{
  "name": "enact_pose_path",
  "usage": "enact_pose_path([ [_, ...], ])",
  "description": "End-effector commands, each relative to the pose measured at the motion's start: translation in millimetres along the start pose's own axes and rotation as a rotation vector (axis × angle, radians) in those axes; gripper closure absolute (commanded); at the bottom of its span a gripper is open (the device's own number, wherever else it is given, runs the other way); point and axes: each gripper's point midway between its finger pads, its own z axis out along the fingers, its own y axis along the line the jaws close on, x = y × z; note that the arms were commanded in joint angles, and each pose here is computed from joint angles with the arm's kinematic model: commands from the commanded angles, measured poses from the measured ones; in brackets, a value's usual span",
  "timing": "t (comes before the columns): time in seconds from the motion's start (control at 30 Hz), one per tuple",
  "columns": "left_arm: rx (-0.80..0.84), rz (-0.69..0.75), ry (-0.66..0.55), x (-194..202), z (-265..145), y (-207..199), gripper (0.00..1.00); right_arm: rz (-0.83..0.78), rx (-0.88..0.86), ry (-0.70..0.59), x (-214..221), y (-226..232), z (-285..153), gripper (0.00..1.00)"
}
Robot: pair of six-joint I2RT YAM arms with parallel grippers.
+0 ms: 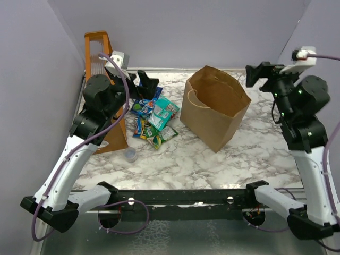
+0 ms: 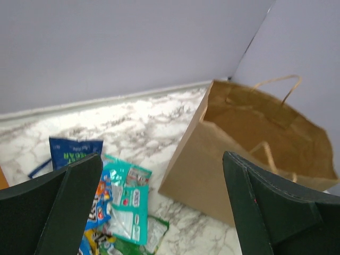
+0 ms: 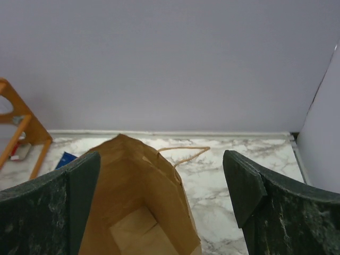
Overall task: Take the snacks out of the paper bag
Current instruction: Reset both arms
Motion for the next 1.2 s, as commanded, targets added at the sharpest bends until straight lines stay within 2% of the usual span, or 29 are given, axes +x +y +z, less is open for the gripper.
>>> enact_pose_path([
  [0.0,0.025,0.053,-0.181,-75,-18,-14,0.01,-0.021,-0.118,-0.158,-53,15,-47,0.01],
  [0.2,0.067,0.102,-0.400,-158,-78,-37,0.01,-0.015,-0.149,-0.375,-108,13,-125,0.01],
  [0.4,0.108,0.076,-0.535,-189,-132,-49,0.01,0.007,-0.075,-0.505,-138,-6,-179,0.01],
  [0.7,0.004,0.034,-0.559,-190,-165,-31,0.01,0.034,-0.075,-0.497,-132,-7,-185,0.01],
  [1.03,-0.007,-0.007,-0.527,-181,-157,-27,0.01,0.094,-0.017,-0.470,-130,-17,-181,0.01],
  [1.17,0.003,-0.017,-0.520,-178,-152,-28,0.01,0.056,-0.048,-0.420,-123,-9,-169,0.01],
])
